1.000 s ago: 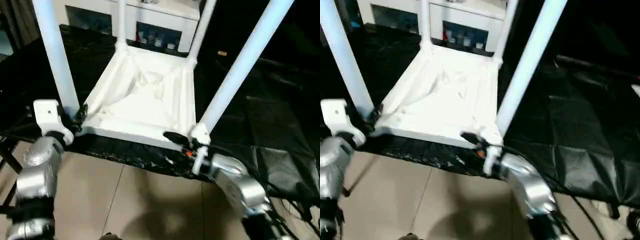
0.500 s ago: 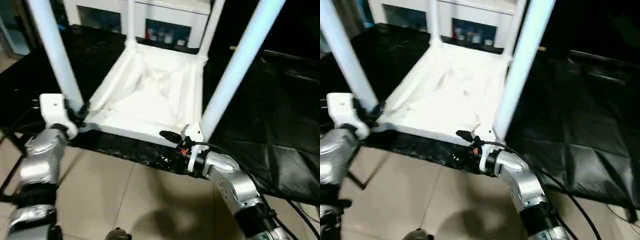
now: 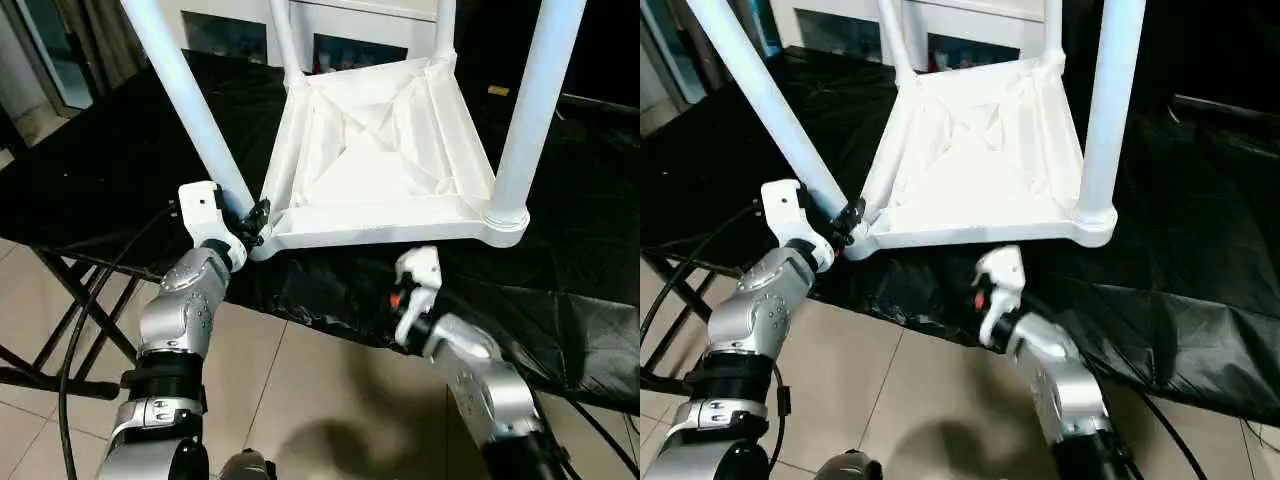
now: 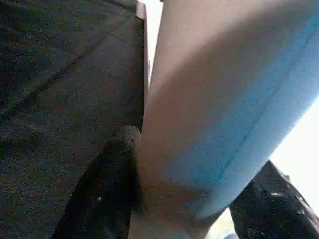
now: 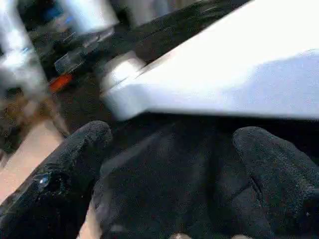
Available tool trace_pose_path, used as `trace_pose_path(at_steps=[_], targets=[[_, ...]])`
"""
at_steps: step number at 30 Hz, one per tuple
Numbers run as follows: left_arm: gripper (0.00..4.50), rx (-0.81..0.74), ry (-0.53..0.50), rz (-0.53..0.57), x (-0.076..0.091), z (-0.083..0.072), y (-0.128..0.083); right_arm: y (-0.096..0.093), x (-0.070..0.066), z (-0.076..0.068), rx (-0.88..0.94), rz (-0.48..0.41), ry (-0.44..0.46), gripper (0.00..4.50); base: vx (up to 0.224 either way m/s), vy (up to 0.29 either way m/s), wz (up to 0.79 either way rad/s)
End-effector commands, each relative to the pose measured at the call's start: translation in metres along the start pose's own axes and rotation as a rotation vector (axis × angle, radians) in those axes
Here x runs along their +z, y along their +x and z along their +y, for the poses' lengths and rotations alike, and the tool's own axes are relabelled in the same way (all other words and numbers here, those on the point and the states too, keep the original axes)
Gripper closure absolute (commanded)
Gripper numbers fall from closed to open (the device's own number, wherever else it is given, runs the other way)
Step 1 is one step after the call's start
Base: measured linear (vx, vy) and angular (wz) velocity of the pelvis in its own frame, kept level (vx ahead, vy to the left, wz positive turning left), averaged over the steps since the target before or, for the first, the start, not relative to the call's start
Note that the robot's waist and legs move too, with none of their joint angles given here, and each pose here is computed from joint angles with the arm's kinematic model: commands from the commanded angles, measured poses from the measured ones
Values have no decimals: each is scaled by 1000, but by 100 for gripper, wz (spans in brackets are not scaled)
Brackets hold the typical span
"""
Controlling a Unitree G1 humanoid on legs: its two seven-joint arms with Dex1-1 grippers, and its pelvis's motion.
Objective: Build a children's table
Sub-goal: Flip table
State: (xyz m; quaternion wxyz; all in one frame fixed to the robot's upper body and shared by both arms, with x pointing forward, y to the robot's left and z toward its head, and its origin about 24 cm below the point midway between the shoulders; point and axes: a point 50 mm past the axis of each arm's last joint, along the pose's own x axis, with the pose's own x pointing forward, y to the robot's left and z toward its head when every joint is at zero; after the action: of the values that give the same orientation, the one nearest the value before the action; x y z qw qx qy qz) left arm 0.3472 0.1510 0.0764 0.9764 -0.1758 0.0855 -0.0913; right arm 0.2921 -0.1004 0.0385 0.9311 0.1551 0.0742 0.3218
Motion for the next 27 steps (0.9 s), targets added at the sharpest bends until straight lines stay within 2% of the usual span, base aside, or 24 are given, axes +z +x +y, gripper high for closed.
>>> trace_pose_path(at_steps=[1,2,7,13,17,24,27], targets=[[228,-86,-117,-80,17,-23,4,3,6,-11,-110,-46,79,0,0,0,0],[228,-84,-127,-81,16,-25,3,7,10,-14,-143,-96,158,0,0,0,0],[228,-81,-138,-79,15,-28,2,15,15,-17,-163,-152,277,0,0,0,0],[228,-79,-145,-79,15,-30,1,22,15,-21,-208,-144,331,0,0,0,0],[228,-48,-154,-93,19,-25,0,20,10,-21,-213,-105,344,0,0,0,0],[228,-45,-143,-80,18,-23,0,14,7,-28,-253,-129,405,0,0,0,0],[228,-76,-132,-61,17,-26,1,17,15,-26,-213,-190,457,0,0,0,0]])
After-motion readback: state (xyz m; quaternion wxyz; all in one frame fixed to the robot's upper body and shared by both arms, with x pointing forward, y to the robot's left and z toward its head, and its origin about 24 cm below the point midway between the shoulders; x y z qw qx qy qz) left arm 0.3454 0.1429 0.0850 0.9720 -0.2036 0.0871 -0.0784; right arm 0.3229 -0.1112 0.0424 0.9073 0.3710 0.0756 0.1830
